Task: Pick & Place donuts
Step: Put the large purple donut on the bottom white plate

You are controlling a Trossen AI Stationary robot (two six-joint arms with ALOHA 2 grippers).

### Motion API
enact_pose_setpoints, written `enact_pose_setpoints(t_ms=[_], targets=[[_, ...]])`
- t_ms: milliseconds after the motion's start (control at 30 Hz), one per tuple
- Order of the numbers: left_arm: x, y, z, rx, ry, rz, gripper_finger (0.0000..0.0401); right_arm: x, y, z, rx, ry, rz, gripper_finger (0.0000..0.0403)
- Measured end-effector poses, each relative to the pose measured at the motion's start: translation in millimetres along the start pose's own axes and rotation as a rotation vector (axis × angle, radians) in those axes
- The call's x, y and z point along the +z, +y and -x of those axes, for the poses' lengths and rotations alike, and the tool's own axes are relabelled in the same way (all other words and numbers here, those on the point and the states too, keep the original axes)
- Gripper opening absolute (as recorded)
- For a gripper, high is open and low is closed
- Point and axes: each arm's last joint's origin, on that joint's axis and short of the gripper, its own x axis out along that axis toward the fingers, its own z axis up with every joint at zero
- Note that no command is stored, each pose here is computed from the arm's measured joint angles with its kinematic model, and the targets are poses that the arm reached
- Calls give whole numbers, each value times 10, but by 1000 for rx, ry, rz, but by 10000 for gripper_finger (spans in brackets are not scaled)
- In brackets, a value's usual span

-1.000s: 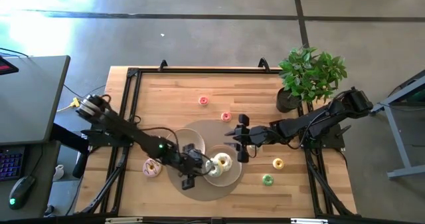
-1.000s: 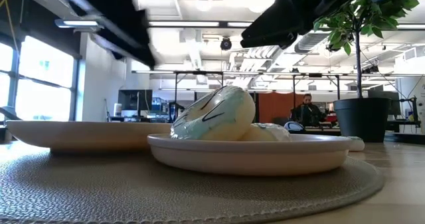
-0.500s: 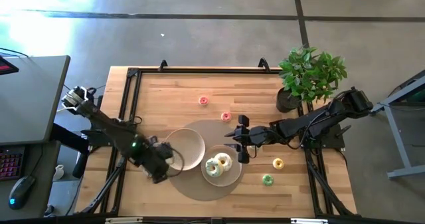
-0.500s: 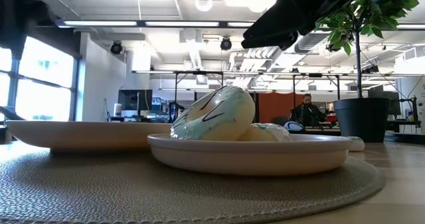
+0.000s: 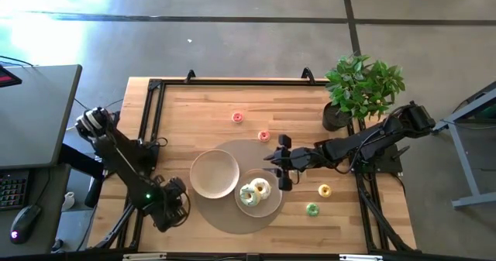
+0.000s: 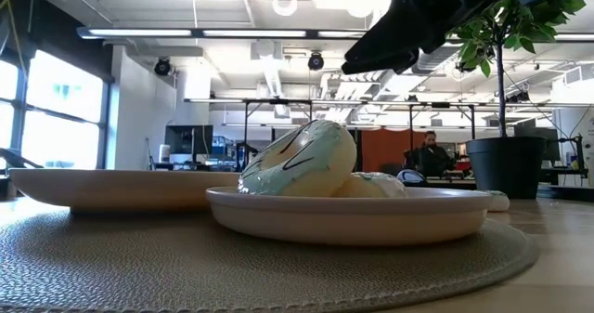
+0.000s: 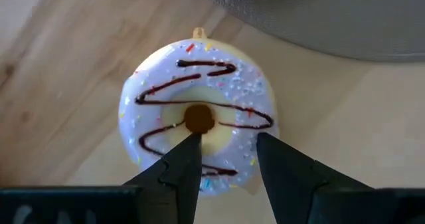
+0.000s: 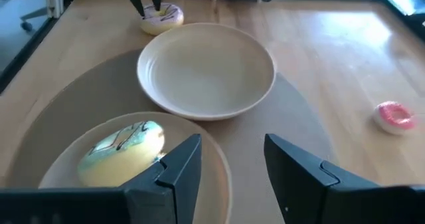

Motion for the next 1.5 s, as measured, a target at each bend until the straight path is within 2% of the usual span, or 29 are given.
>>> enact_pose_setpoints(t_ms=[100, 233, 333, 467, 633, 767, 867, 933, 1033, 1133, 1200, 1300, 1500], targets=[[-18, -22, -78, 1, -2, -24, 142, -6, 17, 1, 61, 13, -20, 161], [-17, -61, -95, -34, -4, -97, 129, 1, 31, 2, 101, 8, 27, 161], [-11, -92, -96, -65, -12, -142, 89, 7, 32, 2, 105, 1, 49, 161], [-19, -121, -81, -96, -3, -185, 14, 10, 31, 2, 103, -2, 55, 161], [3, -215, 10, -139, -37, -244, 17, 37, 27, 1, 79, -36, 63, 161], [39, -333, 152, -182, -97, -320, 4, 85, 44, 6, 115, -85, 91, 161], [85, -438, 310, -209, -182, -368, 6, 110, 96, -4, 175, -130, 167, 161], [120, -526, 437, -241, -243, -412, 3, 114, 171, -29, 195, -177, 259, 161], [266, -649, 593, -302, -285, -413, 2, 92, 312, -87, 213, -251, 441, 161], [515, -731, 627, -383, -252, -377, 1, 49, 444, -139, 221, -311, 602, 161], [694, -756, 614, -437, -222, -395, 1, 6, 523, -167, 228, -327, 670, 161], [982, -774, 586, -507, -230, -472, 1, -22, 604, -171, 229, -348, 712, 161], [1569, -770, 505, -711, -284, -660, 1, -20, 667, -141, 242, -373, 717, 161]])
